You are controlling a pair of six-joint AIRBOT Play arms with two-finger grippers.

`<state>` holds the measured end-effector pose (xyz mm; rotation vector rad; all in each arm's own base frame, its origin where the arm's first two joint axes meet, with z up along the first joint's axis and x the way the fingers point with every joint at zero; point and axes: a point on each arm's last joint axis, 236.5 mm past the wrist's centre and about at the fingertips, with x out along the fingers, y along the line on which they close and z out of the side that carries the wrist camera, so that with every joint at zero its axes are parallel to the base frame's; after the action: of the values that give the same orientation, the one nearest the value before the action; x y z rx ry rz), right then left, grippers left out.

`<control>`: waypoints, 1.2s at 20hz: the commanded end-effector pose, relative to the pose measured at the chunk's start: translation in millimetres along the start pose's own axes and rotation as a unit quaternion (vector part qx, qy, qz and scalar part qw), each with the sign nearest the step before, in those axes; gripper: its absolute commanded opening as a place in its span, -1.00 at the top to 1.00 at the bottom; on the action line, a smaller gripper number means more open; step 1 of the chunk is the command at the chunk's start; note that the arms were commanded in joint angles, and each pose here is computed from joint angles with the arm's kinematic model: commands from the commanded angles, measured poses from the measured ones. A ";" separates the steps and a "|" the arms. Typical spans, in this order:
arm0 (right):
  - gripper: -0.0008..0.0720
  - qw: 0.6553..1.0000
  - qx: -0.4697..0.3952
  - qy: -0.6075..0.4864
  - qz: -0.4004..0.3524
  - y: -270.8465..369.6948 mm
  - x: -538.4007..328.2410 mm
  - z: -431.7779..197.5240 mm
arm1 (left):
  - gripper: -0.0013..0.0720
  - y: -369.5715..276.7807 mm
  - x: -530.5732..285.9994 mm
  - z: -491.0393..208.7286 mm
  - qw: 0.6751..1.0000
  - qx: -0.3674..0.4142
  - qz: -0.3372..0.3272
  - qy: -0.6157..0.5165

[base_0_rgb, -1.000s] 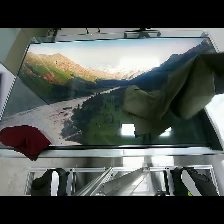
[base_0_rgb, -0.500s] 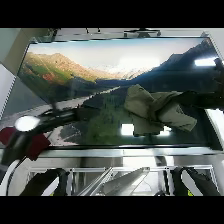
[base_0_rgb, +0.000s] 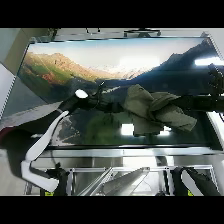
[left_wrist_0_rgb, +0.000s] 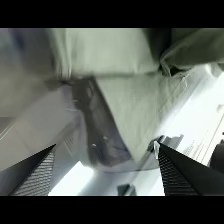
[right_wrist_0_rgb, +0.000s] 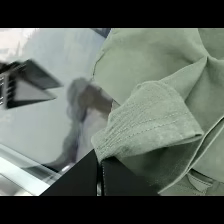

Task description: Fold the shirts.

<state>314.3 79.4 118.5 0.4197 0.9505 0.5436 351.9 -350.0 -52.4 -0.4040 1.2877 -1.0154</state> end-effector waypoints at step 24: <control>0.93 0.975 -0.016 -0.220 -0.013 39.0 -126.1 69.4 | 0.93 -230.5 -172.8 79.4 0.952 0.265 -0.147 -0.048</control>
<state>315.8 32.6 192.7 0.4424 0.6998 0.4094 358.6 -386.2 167.2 -0.2539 0.9887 -1.5286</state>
